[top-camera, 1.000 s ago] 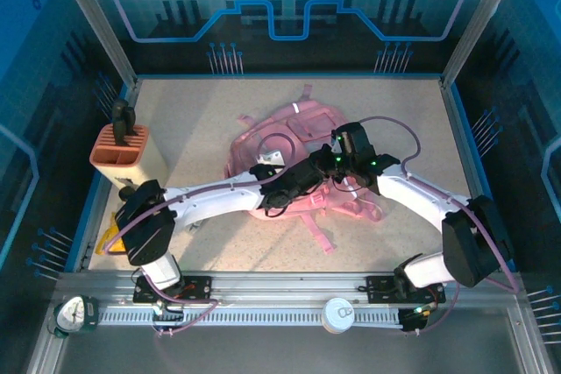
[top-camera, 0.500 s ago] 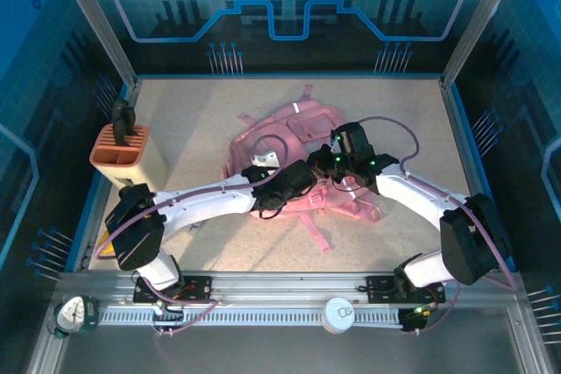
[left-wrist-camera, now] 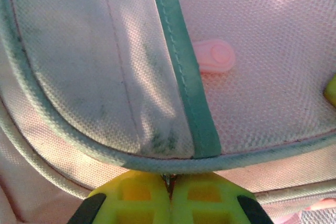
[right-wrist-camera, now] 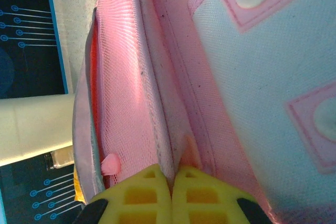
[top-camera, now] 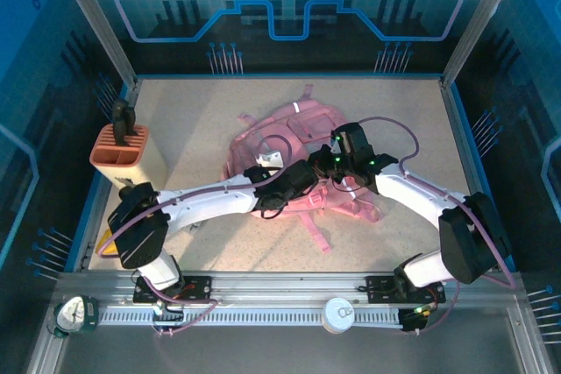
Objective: Pack the student bag
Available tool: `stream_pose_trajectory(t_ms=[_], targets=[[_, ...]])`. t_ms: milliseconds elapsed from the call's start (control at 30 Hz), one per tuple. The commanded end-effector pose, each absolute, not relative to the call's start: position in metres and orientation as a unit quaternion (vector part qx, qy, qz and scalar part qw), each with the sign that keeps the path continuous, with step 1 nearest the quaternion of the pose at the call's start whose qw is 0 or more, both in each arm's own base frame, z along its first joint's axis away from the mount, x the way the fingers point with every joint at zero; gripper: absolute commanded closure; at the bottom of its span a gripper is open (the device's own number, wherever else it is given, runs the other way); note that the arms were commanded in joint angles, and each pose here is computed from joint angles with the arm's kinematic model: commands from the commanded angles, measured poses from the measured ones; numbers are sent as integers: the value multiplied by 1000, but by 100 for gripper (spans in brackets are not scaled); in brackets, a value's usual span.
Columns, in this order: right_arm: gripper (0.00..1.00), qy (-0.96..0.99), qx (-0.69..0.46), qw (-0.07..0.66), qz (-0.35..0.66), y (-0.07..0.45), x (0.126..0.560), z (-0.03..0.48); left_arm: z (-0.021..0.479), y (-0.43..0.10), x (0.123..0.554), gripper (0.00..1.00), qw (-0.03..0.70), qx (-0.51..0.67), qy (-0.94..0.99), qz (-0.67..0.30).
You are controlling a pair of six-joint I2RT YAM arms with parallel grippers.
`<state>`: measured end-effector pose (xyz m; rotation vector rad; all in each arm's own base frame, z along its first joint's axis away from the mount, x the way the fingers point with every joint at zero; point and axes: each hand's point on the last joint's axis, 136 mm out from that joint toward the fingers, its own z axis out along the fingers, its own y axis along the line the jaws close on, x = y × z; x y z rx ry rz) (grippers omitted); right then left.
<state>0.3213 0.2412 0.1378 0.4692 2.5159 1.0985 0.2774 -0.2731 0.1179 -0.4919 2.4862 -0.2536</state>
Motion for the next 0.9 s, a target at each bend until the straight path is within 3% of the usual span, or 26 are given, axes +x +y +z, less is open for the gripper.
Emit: stream_pose_trajectory(t_ms=[0,433,867], targets=[[100,878,142,210,407,246,337,161,129,-269,280,100,295,-144,938,-115],[100,900,117,209,364,224,338,157,121,-225,281,100,245,0,961,-131],[99,918,86,207,328,197,374,164,136,-303,280,100,219,55,938,-262]])
